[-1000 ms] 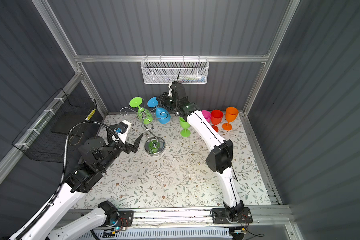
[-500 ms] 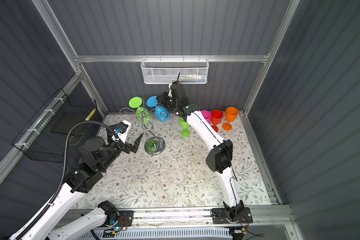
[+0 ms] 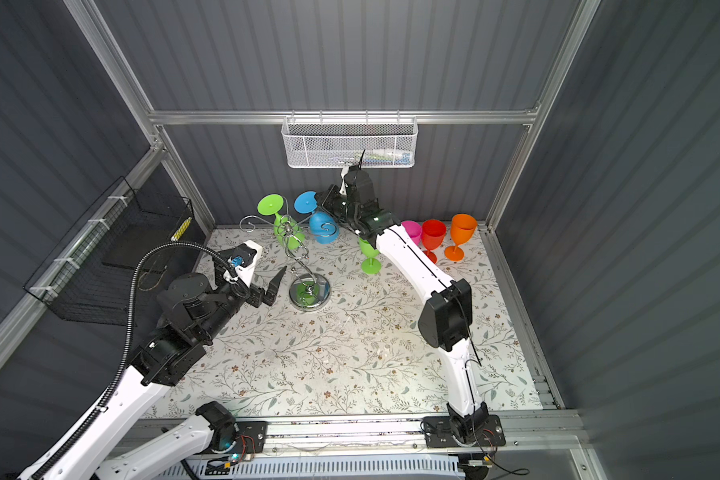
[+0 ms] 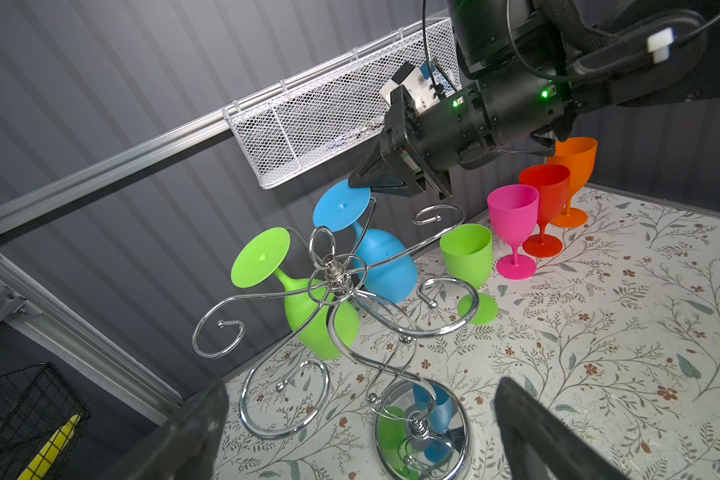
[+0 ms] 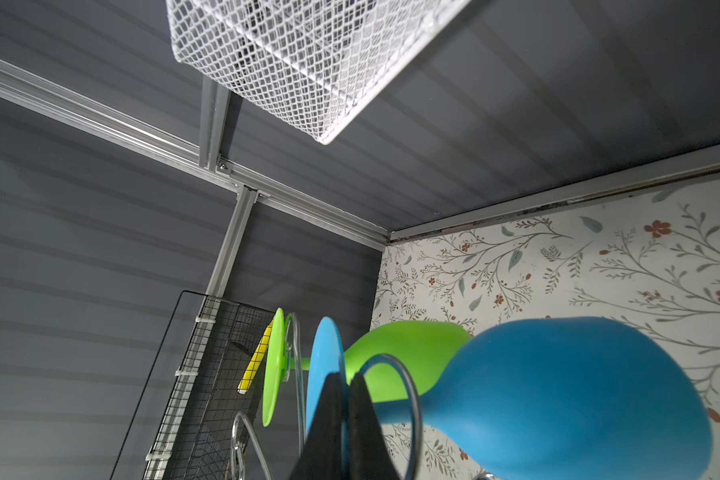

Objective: Take the wine glass off the wine glass rack
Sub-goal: 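Close the right gripper on the foot of the blue glass, then lift the blue glass up off the rack hook with the right gripper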

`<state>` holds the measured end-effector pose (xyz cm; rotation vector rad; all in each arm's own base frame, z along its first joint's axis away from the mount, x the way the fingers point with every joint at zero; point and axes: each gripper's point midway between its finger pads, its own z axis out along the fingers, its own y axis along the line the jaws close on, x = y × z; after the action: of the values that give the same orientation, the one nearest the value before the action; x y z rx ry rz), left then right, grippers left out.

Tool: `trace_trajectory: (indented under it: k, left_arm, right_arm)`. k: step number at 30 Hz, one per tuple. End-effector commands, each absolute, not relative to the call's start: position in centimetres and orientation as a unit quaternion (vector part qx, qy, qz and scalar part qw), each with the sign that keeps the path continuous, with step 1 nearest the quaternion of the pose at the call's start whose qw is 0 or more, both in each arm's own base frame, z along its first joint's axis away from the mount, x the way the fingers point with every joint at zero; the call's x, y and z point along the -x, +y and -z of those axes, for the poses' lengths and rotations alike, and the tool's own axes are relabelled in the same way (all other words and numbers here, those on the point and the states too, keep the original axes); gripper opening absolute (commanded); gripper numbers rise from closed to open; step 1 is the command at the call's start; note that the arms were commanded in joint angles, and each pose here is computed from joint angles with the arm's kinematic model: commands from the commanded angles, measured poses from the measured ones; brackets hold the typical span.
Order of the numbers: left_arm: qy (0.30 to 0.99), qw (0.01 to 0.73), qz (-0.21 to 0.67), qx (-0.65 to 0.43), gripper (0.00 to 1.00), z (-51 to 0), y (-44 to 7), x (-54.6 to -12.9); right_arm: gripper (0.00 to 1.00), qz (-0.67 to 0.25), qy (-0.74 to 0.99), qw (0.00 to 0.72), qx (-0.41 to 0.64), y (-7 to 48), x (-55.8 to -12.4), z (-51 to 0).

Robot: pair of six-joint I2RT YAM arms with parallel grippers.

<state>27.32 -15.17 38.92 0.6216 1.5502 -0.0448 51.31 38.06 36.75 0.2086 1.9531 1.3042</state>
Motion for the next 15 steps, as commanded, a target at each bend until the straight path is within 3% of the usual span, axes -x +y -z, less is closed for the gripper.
trace_trajectory:
  k: [1,15]
  left_arm:
    - [0.685,0.675,0.017,-0.273,1.0,-39.0,-15.0,-27.5]
    - [0.685,0.674,0.018,-0.274,1.0,-38.9,-15.1,-27.5]
  right_arm:
    - [0.0,-0.525,0.734,0.42,-0.089,36.5,-51.3,-40.3]
    - [0.0,-0.514,0.736,0.43,-0.093,34.6,-50.3,-40.5]
